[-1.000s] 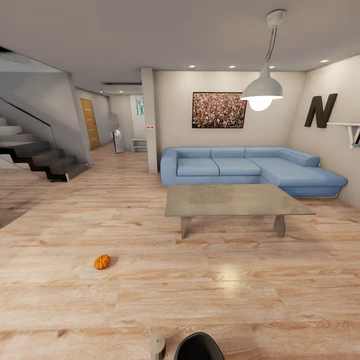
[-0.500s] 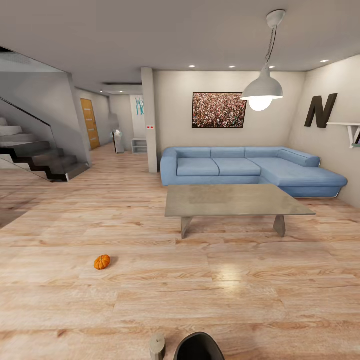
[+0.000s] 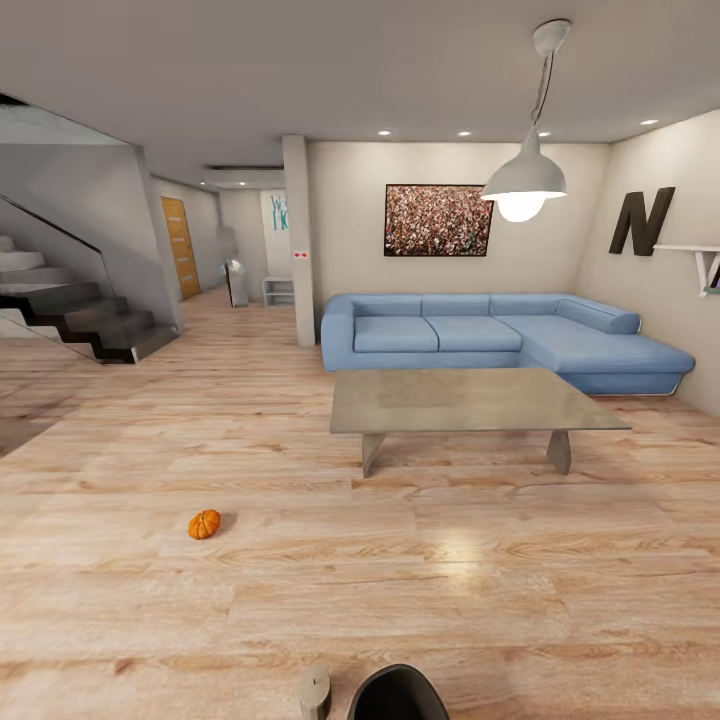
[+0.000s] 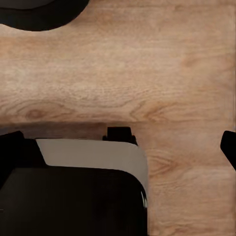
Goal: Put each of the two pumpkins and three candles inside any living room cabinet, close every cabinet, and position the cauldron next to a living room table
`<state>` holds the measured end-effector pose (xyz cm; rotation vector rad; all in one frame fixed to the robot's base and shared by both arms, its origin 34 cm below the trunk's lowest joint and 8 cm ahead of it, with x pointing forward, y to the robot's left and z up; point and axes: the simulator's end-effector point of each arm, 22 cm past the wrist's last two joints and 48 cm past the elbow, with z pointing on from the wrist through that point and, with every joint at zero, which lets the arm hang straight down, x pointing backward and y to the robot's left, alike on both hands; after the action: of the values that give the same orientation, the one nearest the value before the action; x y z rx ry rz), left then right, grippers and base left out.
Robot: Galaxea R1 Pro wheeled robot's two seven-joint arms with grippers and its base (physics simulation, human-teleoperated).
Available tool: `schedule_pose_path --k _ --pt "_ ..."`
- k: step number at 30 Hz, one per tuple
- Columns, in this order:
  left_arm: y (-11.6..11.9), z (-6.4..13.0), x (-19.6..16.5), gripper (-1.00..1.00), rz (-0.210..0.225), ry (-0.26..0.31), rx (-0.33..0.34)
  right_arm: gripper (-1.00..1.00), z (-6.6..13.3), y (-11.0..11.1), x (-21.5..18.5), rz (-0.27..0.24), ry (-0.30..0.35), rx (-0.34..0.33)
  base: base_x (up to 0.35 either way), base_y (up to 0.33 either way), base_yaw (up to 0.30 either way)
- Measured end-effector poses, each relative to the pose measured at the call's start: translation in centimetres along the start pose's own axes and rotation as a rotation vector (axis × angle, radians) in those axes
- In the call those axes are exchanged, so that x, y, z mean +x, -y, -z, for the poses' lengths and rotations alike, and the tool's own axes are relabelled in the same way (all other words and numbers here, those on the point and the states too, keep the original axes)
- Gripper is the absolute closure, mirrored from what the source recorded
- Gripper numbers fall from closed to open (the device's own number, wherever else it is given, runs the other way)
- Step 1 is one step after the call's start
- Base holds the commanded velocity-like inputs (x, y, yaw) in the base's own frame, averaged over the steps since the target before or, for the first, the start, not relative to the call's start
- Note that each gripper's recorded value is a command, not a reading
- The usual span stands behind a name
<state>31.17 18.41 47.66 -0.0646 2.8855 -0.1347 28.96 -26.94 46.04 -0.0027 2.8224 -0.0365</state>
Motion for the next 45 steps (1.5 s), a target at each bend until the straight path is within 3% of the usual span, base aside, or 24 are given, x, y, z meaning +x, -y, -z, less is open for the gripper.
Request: schedule_pose_path --k 5,8,15,18,20,21,22,26,28,33,40,45 --pt "1.0 2.4 -7.6 -1.00 0.010 0.051 0.018 -1.00 0.4 0.7 -5.0 0.001 -0.010 0.009 0.000 0.000 0.000" --pt "2.4 4.5 -11.9 -1.00 0.017 0.111 0.033 -1.00 1.5 0.8 -9.6 0.001 -0.002 0.011 0.000 0.000 0.000" --pt "2.1 7.6 -18.3 -1.00 0.038 0.179 -0.067 -1.00 5.1 0.6 -22.0 -0.010 0.133 0.023 0.000 0.000 0.000" --pt "2.2 8.5 -21.2 -1.00 0.039 0.216 -0.079 -1.00 6.0 -0.3 -25.7 -0.015 0.158 0.014 0.000 0.000 0.000" --pt "2.5 9.4 -24.3 -1.00 0.034 0.244 -0.084 -1.00 6.9 -0.7 -28.8 -0.016 0.168 0.009 0.000 0.000 0.000" --pt "1.6 10.9 -27.8 -1.00 0.034 0.282 -0.138 -1.00 8.1 -1.3 -32.3 -0.019 0.179 -0.001 0.000 0.000 0.000" --pt "1.1 11.4 -29.0 -1.00 0.036 0.299 -0.165 -1.00 8.9 -1.8 -34.7 -0.020 0.206 -0.008 0.000 0.000 0.000" --pt "1.2 12.0 -30.0 -1.00 0.019 0.317 -0.194 -1.00 9.9 -2.8 -37.4 -0.022 0.238 -0.024 0.000 0.000 0.000" --pt "2.8 12.3 -30.5 -1.00 -0.035 0.332 -0.191 -1.00 10.4 -3.4 -38.3 -0.023 0.252 -0.032 0.000 0.000 0.000" --pt "5.2 12.5 -30.7 -1.00 -0.099 0.344 -0.170 -1.00 10.6 -3.7 -38.9 -0.024 0.263 -0.038 0.000 0.000 0.000" --pt "6.8 12.4 -30.7 -1.00 -0.113 0.351 -0.117 -1.00 10.6 -3.7 -39.1 -0.027 0.266 -0.042 0.000 0.000 0.000" --pt "7.4 12.6 -31.6 -1.00 -0.100 0.400 -0.089 -1.00 10.5 -4.0 -38.9 -0.027 0.262 -0.046 0.000 0.000 0.000"
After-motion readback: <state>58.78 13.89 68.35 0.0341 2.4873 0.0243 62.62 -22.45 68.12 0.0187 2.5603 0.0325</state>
